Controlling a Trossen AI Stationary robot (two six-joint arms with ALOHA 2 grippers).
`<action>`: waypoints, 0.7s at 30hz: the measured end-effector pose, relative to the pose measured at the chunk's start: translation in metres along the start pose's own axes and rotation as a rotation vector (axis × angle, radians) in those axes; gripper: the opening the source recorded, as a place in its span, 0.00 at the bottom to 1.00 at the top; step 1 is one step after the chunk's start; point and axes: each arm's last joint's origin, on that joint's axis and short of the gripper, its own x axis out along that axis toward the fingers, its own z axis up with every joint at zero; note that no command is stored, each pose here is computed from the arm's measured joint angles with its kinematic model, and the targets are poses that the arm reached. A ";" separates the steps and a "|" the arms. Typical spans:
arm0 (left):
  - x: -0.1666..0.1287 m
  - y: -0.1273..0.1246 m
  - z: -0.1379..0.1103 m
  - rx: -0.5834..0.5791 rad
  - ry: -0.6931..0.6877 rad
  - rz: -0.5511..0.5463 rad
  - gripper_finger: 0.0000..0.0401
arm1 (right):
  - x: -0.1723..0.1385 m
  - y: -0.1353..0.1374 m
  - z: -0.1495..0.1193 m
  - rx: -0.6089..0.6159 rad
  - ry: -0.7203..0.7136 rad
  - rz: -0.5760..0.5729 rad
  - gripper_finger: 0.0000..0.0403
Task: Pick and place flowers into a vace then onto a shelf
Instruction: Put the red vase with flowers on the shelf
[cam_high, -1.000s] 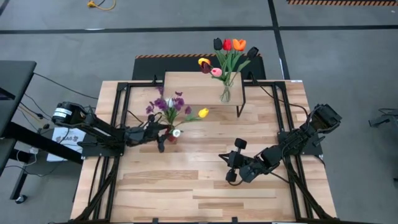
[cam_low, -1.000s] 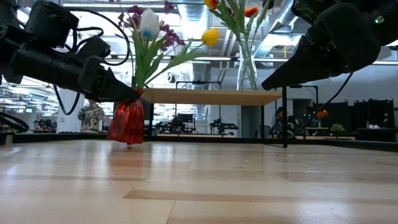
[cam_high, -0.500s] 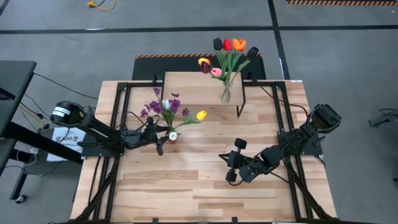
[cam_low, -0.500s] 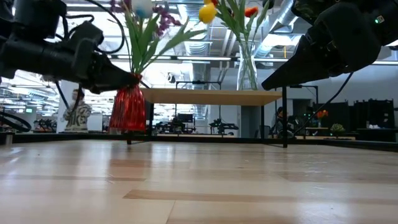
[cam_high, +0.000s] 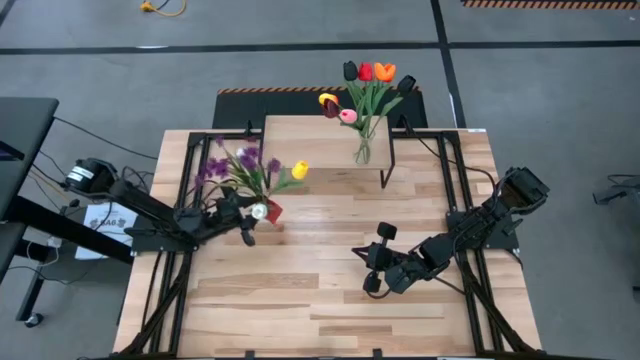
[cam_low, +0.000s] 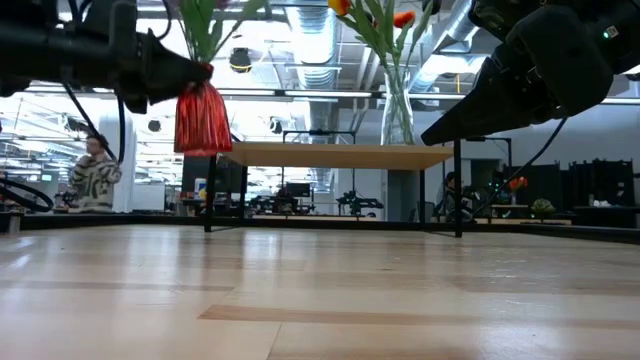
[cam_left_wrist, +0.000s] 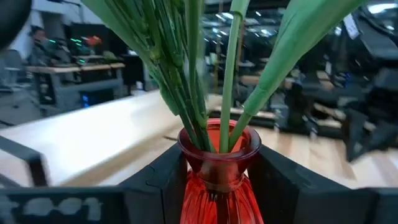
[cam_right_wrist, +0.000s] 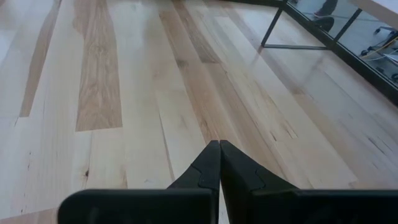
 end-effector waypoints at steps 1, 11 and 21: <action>-0.001 0.001 0.003 -0.003 -0.012 0.014 0.35 | 0.000 0.000 0.000 0.000 0.000 0.000 0.00; 0.013 -0.001 0.040 0.065 -0.082 0.139 0.35 | 0.000 0.000 -0.001 -0.009 0.006 -0.003 0.00; 0.046 0.013 0.071 0.014 -0.088 0.308 0.35 | 0.000 0.000 -0.003 -0.024 0.028 0.018 0.00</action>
